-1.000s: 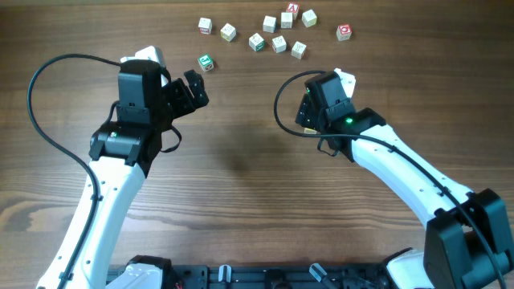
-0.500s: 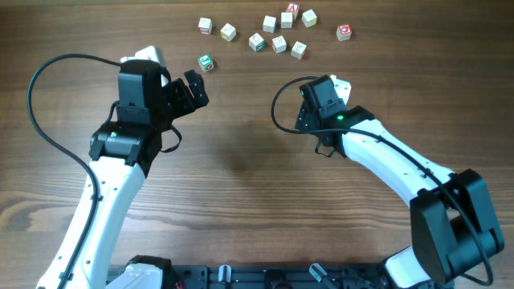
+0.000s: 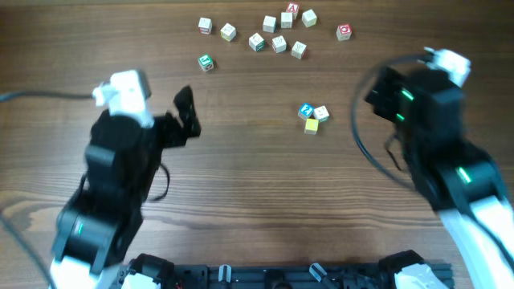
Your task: Form a circle
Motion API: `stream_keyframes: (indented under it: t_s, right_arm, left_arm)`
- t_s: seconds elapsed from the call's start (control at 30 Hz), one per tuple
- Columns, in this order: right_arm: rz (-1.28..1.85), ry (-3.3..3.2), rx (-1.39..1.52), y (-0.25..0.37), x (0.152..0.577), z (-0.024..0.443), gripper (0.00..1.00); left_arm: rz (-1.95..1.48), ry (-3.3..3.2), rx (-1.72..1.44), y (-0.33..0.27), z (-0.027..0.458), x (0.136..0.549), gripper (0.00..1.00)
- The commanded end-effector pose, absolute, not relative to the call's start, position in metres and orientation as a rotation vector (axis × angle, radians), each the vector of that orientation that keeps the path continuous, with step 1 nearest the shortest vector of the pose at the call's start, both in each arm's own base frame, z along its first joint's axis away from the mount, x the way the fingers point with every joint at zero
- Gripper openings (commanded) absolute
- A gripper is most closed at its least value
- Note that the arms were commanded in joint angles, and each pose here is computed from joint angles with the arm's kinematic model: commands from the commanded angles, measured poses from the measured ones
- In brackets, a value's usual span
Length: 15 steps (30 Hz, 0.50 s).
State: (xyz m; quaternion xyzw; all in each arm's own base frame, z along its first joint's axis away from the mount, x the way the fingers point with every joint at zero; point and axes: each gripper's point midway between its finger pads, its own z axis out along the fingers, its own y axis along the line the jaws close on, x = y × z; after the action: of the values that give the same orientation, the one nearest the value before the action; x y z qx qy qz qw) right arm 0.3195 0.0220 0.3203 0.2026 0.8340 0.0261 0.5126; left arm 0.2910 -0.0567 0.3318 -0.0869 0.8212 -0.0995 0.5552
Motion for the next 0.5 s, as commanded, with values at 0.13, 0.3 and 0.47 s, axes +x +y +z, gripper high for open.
stream_keyframes:
  t_s: [0.13, 0.3, 0.47]
  right_arm:
    - [-0.023, 1.742, 0.502, -0.026, 0.237, 0.392, 0.99]
    - [-0.024, 1.733, 0.508, -0.029, 0.229, 0.393, 1.0]
    - [-0.016, 1.769, 0.541, -0.026, 0.238, 0.378, 1.0]
  left_arm:
    - [-0.074, 1.967, -0.287, -0.036, 0.312, 0.25, 1.0]
    - [-0.038, 2.03, -0.304, -0.038, 0.282, 0.252, 1.0]
    - [-0.008, 2.07, -0.293, -0.041, 0.272, 0.257, 1.0]
